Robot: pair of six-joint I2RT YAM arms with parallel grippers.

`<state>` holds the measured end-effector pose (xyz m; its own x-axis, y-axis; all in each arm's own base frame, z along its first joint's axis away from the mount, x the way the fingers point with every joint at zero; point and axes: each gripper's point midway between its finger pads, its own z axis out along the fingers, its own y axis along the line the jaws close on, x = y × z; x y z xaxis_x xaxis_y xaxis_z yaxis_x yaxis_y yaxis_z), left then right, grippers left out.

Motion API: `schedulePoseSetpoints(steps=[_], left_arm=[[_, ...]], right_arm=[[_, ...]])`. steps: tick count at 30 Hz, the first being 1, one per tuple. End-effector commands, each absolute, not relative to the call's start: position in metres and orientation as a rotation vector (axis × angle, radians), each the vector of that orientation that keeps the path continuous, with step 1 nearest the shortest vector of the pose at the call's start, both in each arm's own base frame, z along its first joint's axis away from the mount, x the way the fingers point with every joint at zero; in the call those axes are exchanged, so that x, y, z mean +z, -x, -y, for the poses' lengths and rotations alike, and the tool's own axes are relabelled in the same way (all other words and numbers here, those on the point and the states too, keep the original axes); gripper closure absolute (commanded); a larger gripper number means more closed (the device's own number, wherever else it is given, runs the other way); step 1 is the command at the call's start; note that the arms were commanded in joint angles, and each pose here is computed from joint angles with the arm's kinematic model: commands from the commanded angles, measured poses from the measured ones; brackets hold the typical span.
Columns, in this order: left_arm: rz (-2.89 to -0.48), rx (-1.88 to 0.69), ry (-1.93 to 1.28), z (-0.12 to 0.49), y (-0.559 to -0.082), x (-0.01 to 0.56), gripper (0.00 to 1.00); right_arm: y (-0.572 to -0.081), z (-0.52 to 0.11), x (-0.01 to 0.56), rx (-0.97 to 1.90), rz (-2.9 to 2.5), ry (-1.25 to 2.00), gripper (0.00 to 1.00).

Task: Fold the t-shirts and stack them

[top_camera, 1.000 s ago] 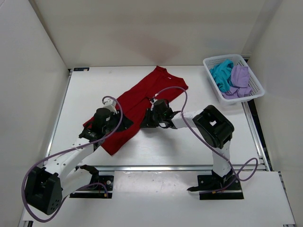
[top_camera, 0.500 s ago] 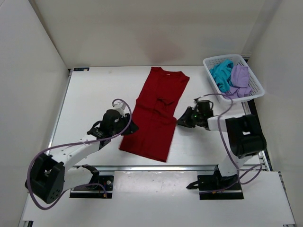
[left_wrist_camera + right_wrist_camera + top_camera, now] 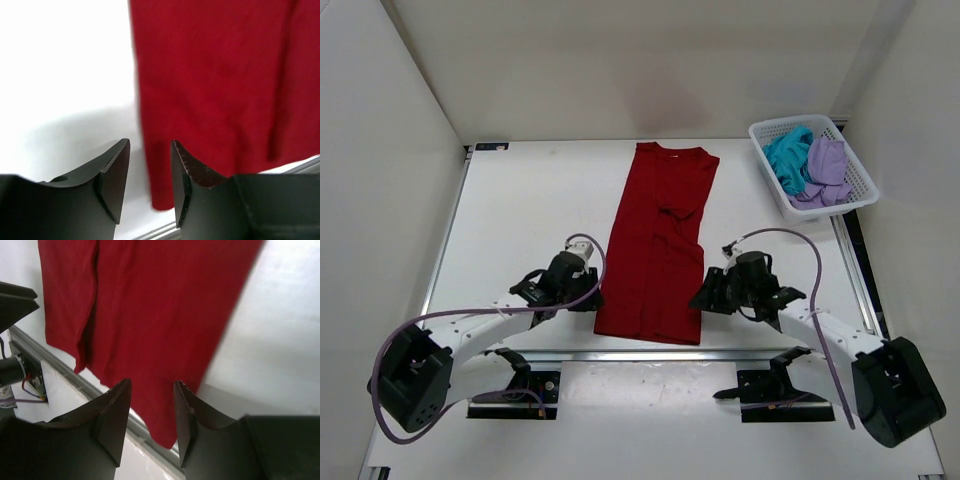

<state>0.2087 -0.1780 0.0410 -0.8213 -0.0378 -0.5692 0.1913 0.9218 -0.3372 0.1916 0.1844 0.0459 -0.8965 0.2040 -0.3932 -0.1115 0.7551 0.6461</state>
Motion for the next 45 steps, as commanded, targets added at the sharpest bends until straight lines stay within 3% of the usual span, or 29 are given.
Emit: schedulePoseSetpoints(steps=[1, 9, 16, 21, 24, 26, 29, 33, 35, 39, 45], left_arm=[[-2.548, -0.399, -0.106, 0.157, -0.191, 0.025, 0.50], [-2.639, -0.466, -0.163, 0.160, -0.159, 0.012, 0.42], [-2.700, -0.589, -0.264, 0.177, -0.138, 0.004, 0.41], [-2.714, -0.604, -0.295, 0.179, -0.131, 0.002, 0.55], [-2.720, -0.629, -0.329, 0.183, -0.127, 0.005, 0.66], [-2.735, -0.614, -0.351, 0.181, -0.123, 0.004, 0.81], [-2.730, -0.638, -0.369, 0.183, -0.118, 0.012, 0.98], [-2.743, -0.772, -0.390, 0.187, -0.099, 0.038, 1.00], [-2.663, -0.787, -0.330, 0.183, -0.114, 0.067, 1.00], [-2.562, -0.814, -0.326, 0.195, -0.147, 0.108, 1.00], [-2.364, -0.798, -0.226, 0.225, -0.236, 0.154, 1.00]], right_arm=[[-0.172, -0.185, 0.039, 0.937, -2.561, -0.128, 0.63], [-0.141, -0.173, 0.031, 0.927, -2.607, -0.188, 0.60], [-0.113, -0.186, 0.016, 0.990, -2.702, -0.143, 0.69], [-0.109, -0.189, 0.012, 1.021, -2.708, -0.140, 0.74], [-0.107, -0.193, 0.014, 1.032, -2.710, -0.117, 0.84], [-0.109, -0.194, 0.018, 1.029, -2.700, -0.118, 0.97], [-0.104, -0.196, 0.024, 1.043, -2.692, -0.106, 1.00], [-0.076, -0.219, 0.056, 1.173, -2.707, -0.007, 1.00], [-0.078, -0.216, 0.065, 1.080, -2.697, -0.004, 1.00], [-0.126, -0.207, 0.096, 1.095, -2.570, -0.003, 1.00], [-0.215, -0.182, 0.136, 0.939, -2.416, -0.004, 1.00]])
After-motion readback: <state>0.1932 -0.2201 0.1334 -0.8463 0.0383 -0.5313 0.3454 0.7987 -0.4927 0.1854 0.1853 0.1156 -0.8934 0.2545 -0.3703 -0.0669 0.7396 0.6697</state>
